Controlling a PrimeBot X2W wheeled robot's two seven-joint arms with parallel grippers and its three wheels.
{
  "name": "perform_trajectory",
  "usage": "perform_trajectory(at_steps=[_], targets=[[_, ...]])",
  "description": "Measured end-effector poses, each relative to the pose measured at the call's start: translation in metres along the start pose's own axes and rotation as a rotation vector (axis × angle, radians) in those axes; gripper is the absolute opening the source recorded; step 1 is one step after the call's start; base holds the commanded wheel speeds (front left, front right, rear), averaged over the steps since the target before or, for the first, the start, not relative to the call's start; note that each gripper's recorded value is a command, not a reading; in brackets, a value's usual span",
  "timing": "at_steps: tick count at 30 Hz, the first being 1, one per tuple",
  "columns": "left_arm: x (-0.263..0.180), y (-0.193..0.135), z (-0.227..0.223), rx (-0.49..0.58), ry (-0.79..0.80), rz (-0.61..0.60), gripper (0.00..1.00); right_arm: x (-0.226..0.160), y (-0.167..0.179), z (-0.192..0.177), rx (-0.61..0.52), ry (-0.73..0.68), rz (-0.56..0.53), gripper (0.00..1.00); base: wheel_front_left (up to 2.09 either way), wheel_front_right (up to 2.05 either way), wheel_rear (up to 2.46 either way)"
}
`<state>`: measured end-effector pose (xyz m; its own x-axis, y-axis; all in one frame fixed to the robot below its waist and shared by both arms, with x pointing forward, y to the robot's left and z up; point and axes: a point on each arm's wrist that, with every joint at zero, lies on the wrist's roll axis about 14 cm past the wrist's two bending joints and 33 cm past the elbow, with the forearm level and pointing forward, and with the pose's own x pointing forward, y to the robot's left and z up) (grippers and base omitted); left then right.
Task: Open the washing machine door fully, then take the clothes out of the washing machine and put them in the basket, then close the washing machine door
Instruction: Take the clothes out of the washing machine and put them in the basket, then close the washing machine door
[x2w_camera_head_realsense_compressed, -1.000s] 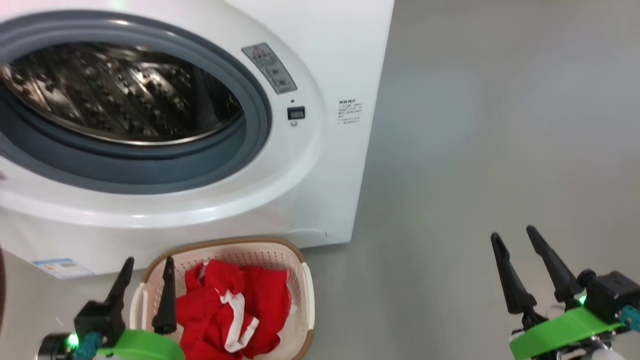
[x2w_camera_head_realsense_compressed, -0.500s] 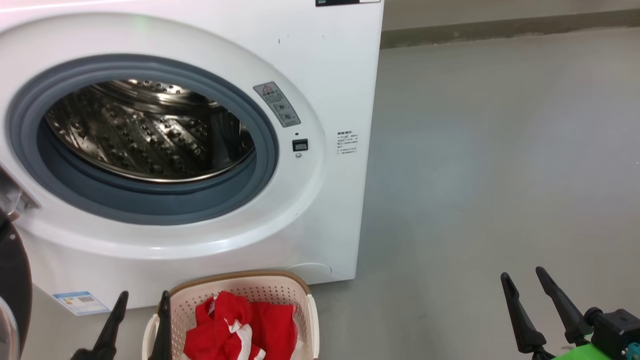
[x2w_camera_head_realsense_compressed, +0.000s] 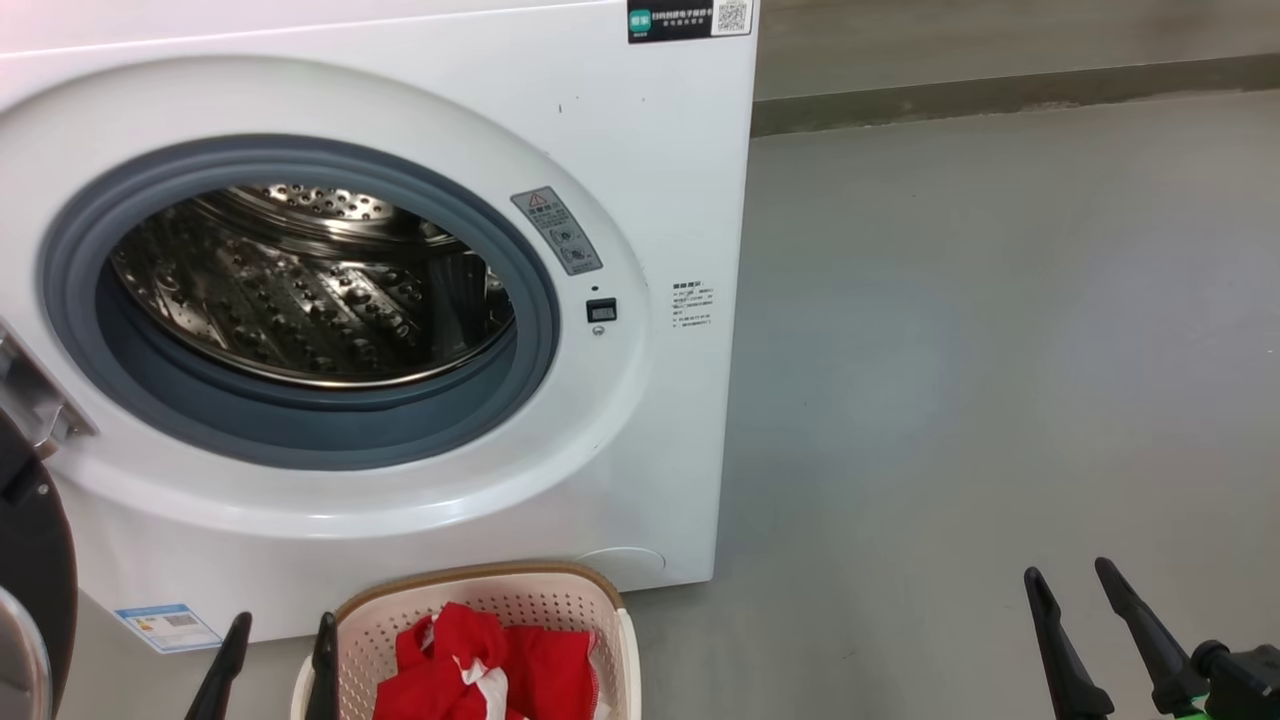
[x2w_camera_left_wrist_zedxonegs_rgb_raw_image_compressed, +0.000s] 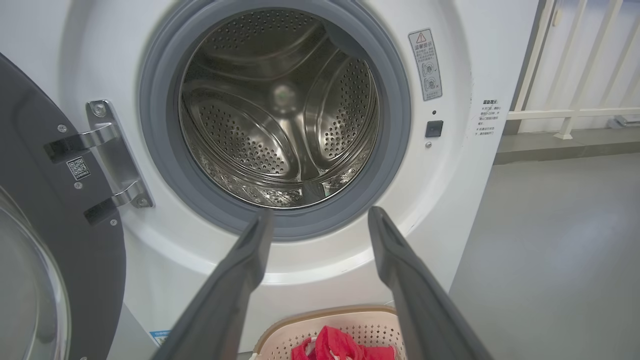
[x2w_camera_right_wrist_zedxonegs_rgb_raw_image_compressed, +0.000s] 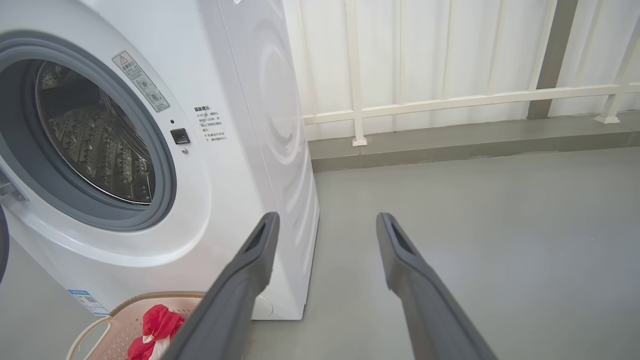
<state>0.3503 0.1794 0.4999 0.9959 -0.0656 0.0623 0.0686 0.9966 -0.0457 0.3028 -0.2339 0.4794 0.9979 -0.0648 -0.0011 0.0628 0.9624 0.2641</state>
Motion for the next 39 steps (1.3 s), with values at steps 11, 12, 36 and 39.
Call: perform_trajectory(at_steps=[11,12,36,39], targets=[[-0.0038,0.0029,-0.0003,-0.013,0.001,0.010,1.00,-0.0047,-0.0027,-0.0025,-0.003,0.008,-0.009,1.00,0.00,0.00,0.00],[-0.0038,0.0031,-0.0001,-0.012,0.000,0.010,1.00,-0.0046,-0.0027,-0.0023,-0.003,0.008,-0.009,1.00,0.00,0.00,0.00],[-0.0027,0.0047,-0.0047,-0.012,0.015,0.015,1.00,-0.0020,-0.0031,-0.0065,-0.004,0.024,-0.010,1.00,-0.52,0.52,0.00],[-0.0032,0.0056,-0.0053,-0.011,0.017,0.018,1.00,-0.0012,-0.0025,-0.0072,-0.004,0.026,-0.008,1.00,-1.15,1.15,0.00]])
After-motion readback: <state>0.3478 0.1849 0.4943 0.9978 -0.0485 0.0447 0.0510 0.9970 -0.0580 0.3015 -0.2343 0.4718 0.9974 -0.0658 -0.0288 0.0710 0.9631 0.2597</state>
